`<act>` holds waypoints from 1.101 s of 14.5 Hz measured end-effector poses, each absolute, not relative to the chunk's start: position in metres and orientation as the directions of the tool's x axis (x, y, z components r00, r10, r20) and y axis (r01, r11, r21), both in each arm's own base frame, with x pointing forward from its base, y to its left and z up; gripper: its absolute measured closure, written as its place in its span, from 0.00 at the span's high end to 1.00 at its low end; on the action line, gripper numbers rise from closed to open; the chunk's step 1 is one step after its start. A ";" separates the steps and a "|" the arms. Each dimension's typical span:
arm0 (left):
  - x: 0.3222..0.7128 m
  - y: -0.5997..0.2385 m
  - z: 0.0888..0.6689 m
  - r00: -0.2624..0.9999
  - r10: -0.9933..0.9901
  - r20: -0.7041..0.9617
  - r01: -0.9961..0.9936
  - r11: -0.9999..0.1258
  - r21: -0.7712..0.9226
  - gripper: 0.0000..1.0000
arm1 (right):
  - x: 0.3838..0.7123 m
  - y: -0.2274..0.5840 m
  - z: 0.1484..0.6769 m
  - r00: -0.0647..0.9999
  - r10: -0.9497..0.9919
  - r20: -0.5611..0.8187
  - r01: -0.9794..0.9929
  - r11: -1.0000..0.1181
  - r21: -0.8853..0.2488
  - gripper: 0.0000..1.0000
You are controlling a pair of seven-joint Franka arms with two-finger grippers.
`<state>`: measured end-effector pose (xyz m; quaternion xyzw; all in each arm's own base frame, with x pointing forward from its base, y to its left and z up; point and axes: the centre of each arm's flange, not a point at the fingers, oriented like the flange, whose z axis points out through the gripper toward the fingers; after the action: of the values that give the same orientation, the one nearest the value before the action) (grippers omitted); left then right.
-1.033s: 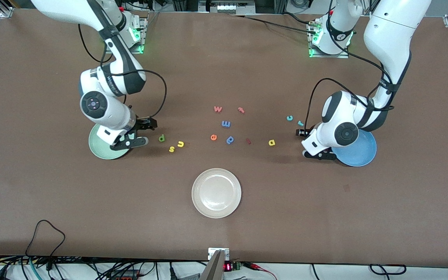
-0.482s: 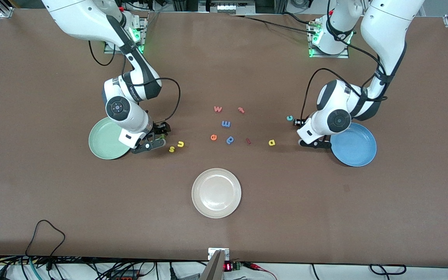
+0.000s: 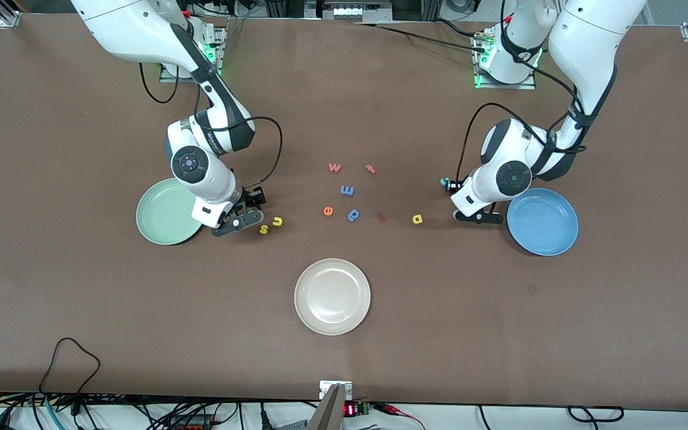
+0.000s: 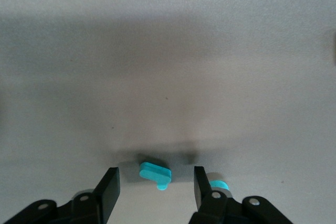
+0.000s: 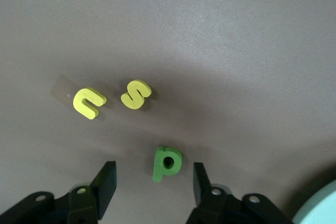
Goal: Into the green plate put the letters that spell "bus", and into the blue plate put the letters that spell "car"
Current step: 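Grasp the cyan letter with the left gripper while the right gripper grasps green p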
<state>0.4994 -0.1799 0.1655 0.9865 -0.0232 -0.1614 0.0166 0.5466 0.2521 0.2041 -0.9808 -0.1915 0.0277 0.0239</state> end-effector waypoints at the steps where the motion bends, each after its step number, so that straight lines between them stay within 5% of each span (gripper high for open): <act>1: 0.498 -0.179 0.164 0.946 -0.051 -0.322 -0.041 -0.998 0.039 0.64 | 0.546 0.251 0.201 0.925 0.376 -0.049 0.373 -0.926 -0.057 0.64; 7: 0.494 -0.177 0.161 0.943 -0.048 -0.329 -0.037 -0.999 0.037 0.59 | 0.548 0.247 0.187 0.929 0.368 -0.043 0.366 -0.929 -0.056 0.62; 16: 0.495 -0.174 0.162 0.944 -0.044 -0.327 -0.034 -0.999 0.036 0.37 | 0.548 0.247 0.174 0.930 0.366 -0.035 0.364 -0.930 -0.056 0.57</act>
<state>0.4949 -0.1743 0.1625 0.9858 -0.0196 -0.1660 0.0150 0.5483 0.2469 0.1743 -0.9821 -0.1856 0.0224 0.0245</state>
